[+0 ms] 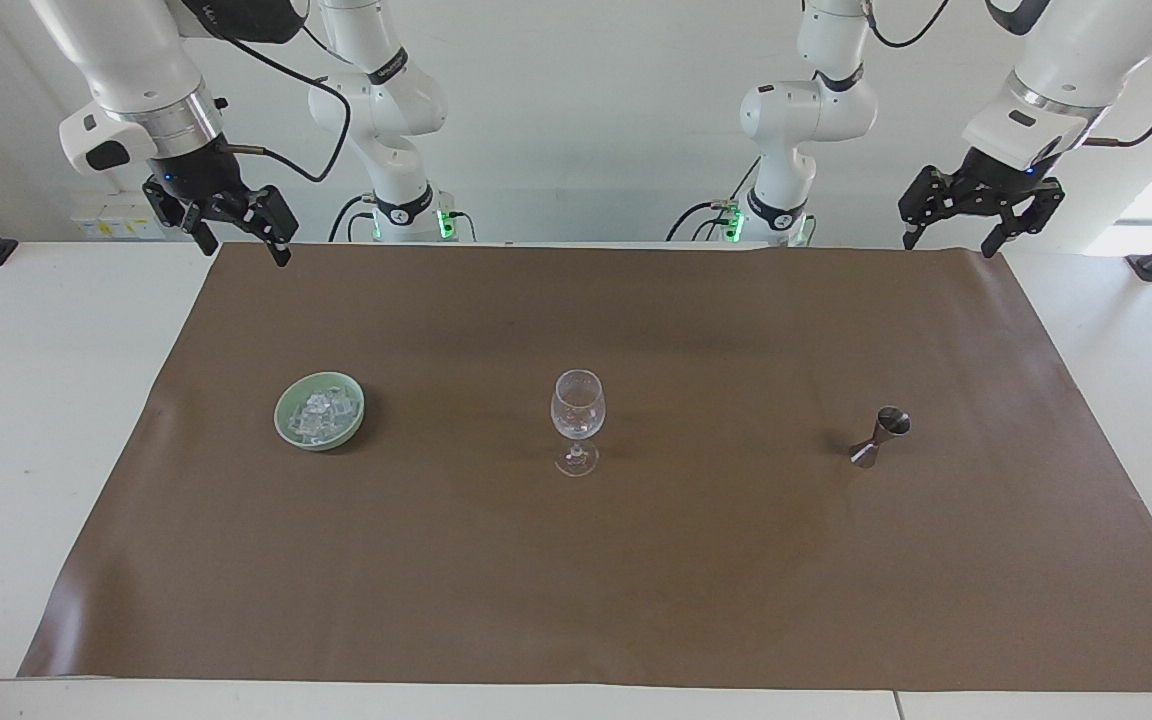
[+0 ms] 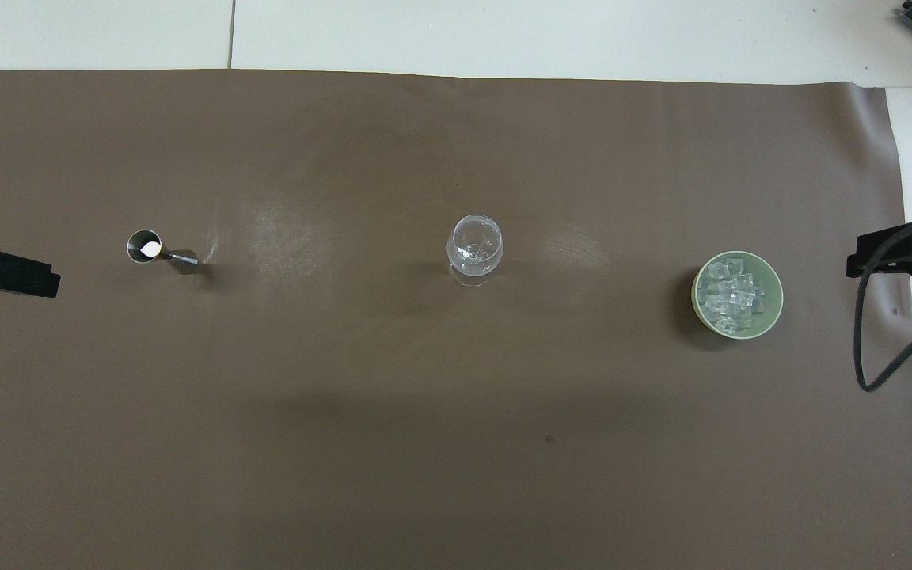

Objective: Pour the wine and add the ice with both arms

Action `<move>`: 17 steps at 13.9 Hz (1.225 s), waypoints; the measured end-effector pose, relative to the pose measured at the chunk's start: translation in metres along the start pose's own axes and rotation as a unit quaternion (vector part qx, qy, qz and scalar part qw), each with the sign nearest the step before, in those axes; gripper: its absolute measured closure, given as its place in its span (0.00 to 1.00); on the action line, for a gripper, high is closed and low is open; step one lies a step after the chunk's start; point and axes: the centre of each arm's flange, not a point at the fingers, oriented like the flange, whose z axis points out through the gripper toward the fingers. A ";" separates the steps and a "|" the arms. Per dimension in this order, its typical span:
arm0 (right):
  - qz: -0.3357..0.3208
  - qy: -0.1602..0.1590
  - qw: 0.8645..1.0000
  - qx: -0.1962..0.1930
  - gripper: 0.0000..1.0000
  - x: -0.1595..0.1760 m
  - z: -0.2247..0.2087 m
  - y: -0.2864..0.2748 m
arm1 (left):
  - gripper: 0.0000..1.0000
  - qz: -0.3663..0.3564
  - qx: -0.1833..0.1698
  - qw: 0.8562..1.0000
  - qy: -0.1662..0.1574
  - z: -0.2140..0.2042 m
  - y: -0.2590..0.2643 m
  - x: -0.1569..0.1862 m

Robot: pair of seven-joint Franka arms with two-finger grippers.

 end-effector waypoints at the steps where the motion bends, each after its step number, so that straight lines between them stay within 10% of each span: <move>1: 0.000 0.000 1.000 0.000 0.00 0.000 0.000 0.000 | 0.00 0.000 0.000 1.000 0.000 0.000 0.000 0.000; 17: 0.000 0.000 1.000 0.000 0.00 0.000 0.000 0.000 | 0.00 0.002 -0.006 1.000 0.005 -0.005 0.002 0.001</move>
